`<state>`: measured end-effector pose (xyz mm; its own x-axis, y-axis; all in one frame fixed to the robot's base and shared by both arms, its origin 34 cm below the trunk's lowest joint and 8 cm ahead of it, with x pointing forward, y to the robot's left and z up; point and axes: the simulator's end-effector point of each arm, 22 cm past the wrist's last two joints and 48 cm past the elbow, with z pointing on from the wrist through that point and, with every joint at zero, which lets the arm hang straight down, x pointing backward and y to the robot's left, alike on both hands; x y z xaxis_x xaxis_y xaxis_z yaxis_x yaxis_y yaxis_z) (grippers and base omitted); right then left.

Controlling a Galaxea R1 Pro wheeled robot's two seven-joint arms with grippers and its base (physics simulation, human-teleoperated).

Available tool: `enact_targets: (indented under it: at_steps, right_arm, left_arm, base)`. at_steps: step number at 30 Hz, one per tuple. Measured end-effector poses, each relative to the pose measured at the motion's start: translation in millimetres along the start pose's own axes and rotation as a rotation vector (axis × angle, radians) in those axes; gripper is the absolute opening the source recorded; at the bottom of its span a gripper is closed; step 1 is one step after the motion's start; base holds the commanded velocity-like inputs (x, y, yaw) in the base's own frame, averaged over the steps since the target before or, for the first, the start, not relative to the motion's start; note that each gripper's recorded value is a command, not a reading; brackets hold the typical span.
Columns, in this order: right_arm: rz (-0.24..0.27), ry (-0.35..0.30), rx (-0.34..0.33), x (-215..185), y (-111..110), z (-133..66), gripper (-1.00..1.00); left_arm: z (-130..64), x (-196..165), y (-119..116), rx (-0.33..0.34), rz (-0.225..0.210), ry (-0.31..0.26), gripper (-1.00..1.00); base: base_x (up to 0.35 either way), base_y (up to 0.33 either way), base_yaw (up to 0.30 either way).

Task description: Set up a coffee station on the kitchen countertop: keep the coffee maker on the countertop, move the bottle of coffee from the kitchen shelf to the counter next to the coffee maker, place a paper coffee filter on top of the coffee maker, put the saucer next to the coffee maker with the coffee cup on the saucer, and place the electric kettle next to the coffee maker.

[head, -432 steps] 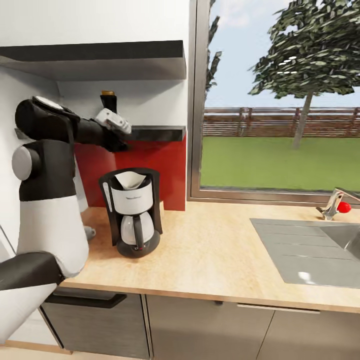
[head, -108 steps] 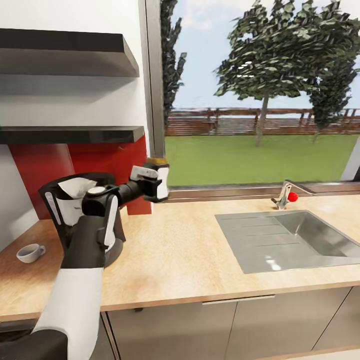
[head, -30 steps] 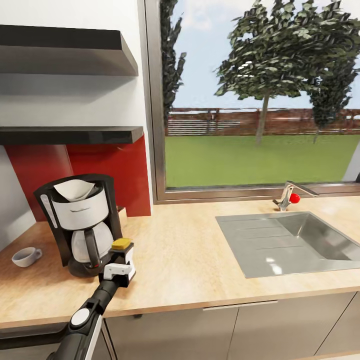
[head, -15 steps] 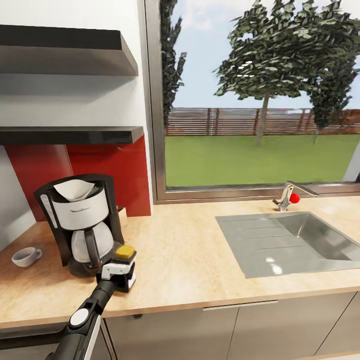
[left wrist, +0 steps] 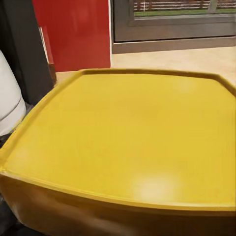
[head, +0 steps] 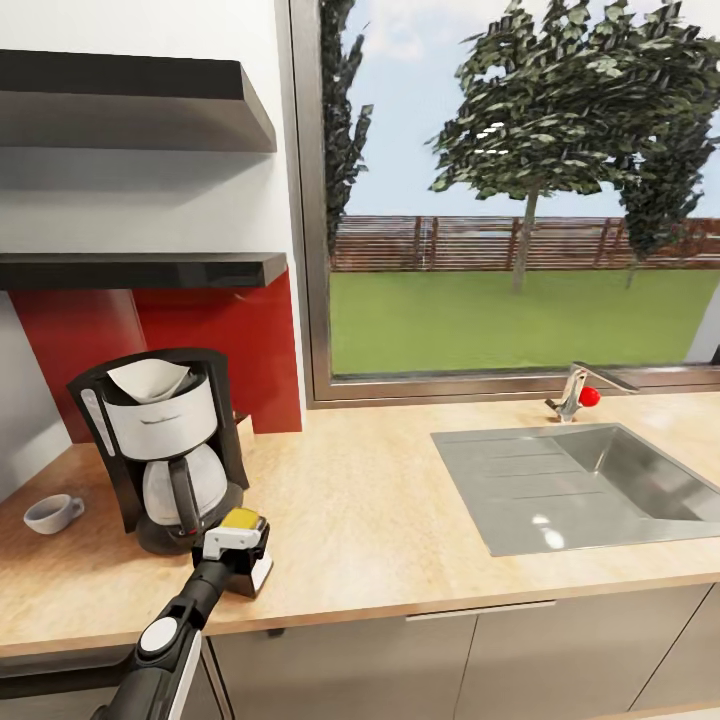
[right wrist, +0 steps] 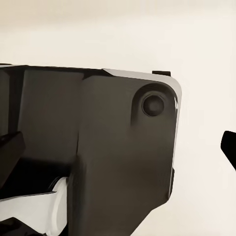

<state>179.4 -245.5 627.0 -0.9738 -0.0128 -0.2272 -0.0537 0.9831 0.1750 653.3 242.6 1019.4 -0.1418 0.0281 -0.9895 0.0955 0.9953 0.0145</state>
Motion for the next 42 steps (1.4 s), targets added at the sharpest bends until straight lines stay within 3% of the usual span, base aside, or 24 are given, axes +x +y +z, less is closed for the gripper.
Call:
enact_targets:
  at_steps: [31,42]
  right_arm:
    - [0.000,0.000,0.000,0.0,0.1,0.0,1.00]
    - [0.000,0.001,0.000,0.0,0.0,0.2,1.00]
  left_arm:
    - [0.0,0.3,0.0,-0.001,0.000,0.001,1.00]
    - [0.3,-2.5,0.0,-0.001,0.004,-0.015,1.00]
  base:
    - [-0.068,-0.001,0.000]
    - [-0.226,-0.140,0.000]
